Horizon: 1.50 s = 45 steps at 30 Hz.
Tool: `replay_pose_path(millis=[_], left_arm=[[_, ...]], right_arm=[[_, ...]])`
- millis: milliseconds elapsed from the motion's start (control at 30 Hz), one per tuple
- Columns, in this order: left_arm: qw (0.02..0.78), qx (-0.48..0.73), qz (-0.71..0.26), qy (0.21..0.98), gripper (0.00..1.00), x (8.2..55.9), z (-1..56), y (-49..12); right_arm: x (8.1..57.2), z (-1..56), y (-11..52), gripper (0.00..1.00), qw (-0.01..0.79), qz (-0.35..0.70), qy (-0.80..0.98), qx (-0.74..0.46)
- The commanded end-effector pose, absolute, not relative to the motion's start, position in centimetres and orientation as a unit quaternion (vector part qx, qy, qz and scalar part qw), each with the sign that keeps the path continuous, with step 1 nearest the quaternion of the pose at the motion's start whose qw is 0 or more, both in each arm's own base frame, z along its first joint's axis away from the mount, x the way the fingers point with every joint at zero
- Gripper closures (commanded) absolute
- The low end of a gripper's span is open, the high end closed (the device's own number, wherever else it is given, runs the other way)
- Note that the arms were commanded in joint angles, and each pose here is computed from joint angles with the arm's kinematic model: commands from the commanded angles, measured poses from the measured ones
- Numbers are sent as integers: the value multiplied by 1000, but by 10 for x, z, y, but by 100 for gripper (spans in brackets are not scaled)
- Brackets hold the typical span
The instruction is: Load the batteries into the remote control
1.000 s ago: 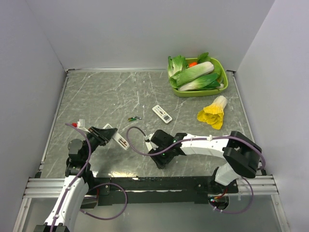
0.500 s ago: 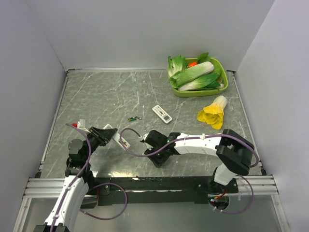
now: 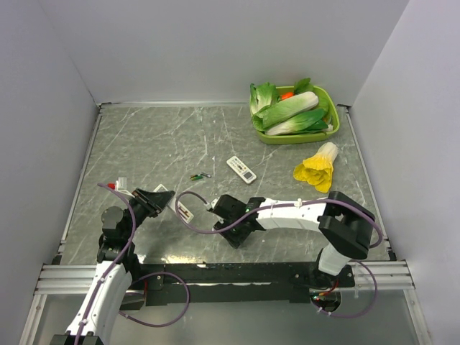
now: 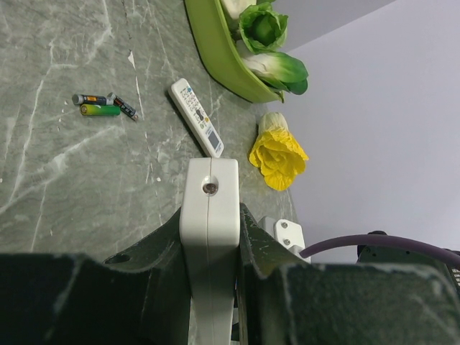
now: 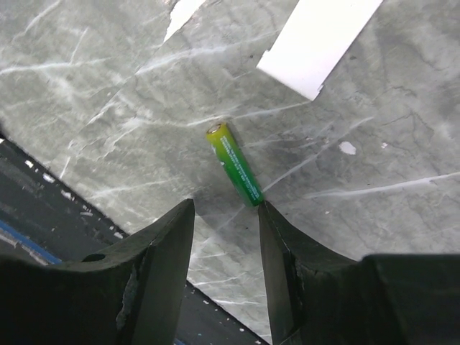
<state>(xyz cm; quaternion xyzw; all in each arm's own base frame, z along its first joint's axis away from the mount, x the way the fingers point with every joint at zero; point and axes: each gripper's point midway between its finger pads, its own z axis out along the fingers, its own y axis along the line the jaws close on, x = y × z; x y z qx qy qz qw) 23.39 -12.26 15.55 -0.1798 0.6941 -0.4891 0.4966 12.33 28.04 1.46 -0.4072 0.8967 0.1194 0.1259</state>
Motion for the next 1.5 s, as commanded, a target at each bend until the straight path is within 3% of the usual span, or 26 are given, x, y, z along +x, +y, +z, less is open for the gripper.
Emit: replay_pose_path(millis=[0,933,1467], left_arm=[[490,-176,-492,698,98,229,141,-125],[493,-173,-489,698,98,230,141,-124],[494,-173,-491,697,98,230,143,-124]], right_arm=[[145,4,272,51,147,52,906,-393],[205,5,241,52,165,-32,928,-332],[233,-1,258,53,181,-35,923,-338]])
